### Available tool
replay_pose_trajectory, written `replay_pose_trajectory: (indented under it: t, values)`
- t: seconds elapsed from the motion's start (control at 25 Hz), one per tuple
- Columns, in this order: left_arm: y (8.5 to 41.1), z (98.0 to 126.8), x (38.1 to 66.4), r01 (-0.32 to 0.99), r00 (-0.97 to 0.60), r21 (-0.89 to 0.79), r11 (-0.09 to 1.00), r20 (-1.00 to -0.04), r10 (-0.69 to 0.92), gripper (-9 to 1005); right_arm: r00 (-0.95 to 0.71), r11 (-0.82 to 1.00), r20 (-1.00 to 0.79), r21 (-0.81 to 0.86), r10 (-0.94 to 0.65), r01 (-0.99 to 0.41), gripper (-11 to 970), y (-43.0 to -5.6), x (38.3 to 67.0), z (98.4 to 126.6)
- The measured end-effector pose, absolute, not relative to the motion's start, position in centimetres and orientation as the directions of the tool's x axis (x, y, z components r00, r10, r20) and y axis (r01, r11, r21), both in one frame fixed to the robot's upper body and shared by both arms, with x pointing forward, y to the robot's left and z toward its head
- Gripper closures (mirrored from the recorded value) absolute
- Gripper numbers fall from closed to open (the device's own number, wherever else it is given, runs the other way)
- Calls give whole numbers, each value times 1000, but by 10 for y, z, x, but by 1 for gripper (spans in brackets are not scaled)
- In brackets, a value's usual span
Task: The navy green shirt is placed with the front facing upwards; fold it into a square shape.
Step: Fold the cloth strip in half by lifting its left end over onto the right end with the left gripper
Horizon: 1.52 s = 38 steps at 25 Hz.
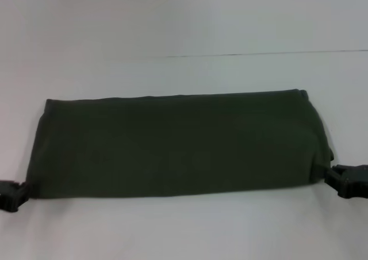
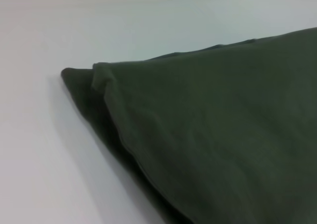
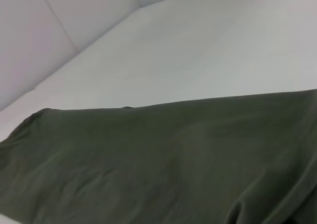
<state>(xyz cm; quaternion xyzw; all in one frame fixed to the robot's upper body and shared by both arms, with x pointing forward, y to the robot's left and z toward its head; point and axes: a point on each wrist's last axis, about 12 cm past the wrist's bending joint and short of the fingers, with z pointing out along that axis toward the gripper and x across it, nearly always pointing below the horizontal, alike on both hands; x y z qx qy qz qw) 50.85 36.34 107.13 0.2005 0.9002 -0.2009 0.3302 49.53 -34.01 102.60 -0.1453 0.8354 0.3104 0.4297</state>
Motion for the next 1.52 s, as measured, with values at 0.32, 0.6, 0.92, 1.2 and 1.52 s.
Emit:
replay_pose_trajectory:
  t: [0.32,0.6,0.92,1.2,1.52]
  values:
    - [382,1070,486,471,-699,-237,850,-688,196,952,-584,721,-811,414,15,-556,947,-332,487,1025]
    - [391,1073,466,490,-686,-229,841,-697,210,952,-599,707,-801,428,8,-563,947,-328,482,1020]
    - [389,1072,469,500,-678,-225,836,-702,216,952,-604,689,-796,418,-36,-592,946,-323,481,1018]
    - [388,1072,471,499,-677,-228,836,-705,212,951,-592,710,-806,408,-17,-575,944,-335,480,1023]
    - [386,1073,475,500,-672,-230,835,-710,208,948,-573,730,-819,380,-19,-568,576,-350,483,1031]
